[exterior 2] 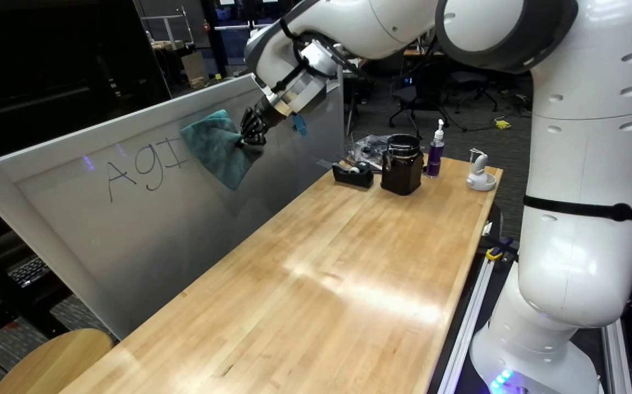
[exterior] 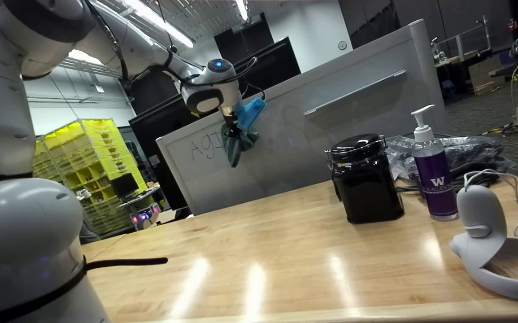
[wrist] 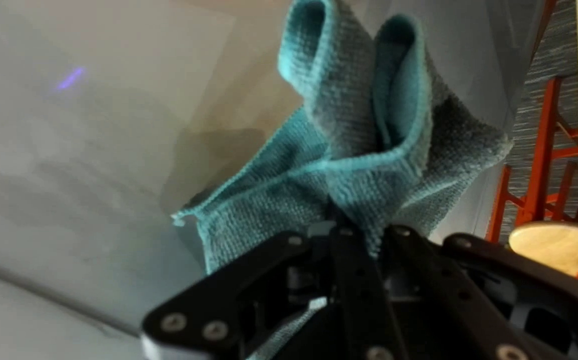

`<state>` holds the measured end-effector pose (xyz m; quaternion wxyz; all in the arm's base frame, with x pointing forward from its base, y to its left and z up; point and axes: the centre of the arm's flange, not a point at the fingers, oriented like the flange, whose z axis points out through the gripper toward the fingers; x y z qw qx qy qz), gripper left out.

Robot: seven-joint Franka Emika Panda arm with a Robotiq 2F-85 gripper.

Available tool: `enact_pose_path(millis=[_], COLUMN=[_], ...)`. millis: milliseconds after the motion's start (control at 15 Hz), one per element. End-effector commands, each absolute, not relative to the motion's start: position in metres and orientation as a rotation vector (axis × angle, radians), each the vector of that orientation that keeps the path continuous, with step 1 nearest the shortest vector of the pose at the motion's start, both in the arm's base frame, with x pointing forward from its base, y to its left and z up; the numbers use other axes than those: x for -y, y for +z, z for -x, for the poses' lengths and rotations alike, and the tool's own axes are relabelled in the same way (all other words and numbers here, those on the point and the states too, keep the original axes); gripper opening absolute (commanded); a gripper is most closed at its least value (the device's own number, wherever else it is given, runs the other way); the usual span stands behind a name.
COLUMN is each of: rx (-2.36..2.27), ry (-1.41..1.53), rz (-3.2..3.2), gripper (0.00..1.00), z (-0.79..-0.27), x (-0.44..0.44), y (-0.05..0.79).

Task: Use the green towel to erase the writings on the white board

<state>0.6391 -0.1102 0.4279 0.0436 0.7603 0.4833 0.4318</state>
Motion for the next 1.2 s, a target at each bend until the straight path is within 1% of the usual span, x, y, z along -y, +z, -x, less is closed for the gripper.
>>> enact_pose_path(millis=[0,267,667,1133], rx=[-1.481,-1.487,-1.499,-1.584], ry=[1.362,1.391,1.475,1.577], rz=[-2.275,-2.264,-2.207,-2.194], gripper=[0.02,0.02,0.02,0.02], z=[-0.656,-0.67,-0.704,-0.7], x=[0.099,0.084,0.05,-0.017], y=[0.415,0.405,0.411,0.408])
